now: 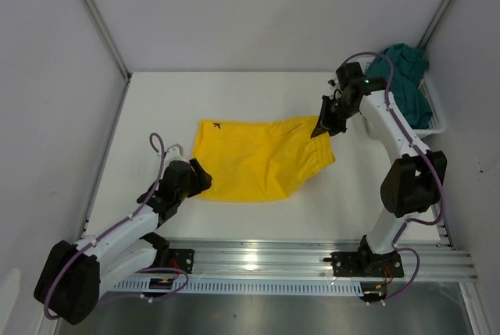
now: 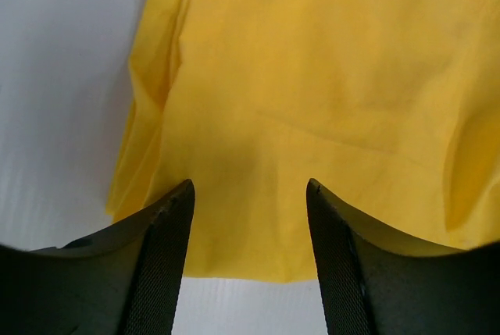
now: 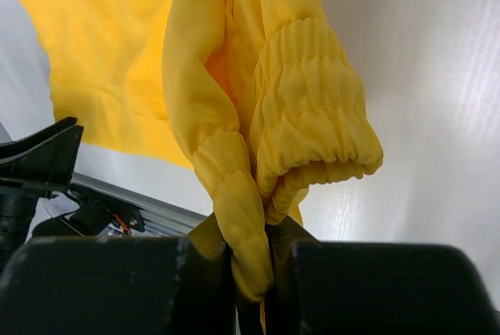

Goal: Fold and stack the shorts
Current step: Fold the shorts

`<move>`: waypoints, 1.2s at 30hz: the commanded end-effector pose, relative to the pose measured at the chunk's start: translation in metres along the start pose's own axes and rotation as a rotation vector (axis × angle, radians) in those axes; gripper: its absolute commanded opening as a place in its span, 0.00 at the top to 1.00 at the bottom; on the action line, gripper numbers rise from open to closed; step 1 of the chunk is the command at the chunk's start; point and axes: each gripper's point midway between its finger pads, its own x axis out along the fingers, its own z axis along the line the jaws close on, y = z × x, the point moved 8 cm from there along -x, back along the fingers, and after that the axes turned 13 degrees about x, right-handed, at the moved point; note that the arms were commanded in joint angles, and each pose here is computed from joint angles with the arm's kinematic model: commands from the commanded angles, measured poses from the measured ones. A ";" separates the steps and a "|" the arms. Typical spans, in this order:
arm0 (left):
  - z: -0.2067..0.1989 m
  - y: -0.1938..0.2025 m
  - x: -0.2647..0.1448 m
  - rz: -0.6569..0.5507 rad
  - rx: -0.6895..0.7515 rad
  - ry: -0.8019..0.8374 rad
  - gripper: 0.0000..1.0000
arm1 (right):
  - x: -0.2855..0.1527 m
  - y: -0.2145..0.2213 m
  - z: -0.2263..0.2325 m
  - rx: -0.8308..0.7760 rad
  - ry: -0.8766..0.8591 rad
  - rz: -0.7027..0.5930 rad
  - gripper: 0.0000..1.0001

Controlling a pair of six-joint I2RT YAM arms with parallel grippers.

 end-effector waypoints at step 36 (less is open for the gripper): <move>-0.115 0.037 0.028 0.055 0.070 0.305 0.52 | -0.077 -0.001 0.010 0.073 0.206 -0.183 1.00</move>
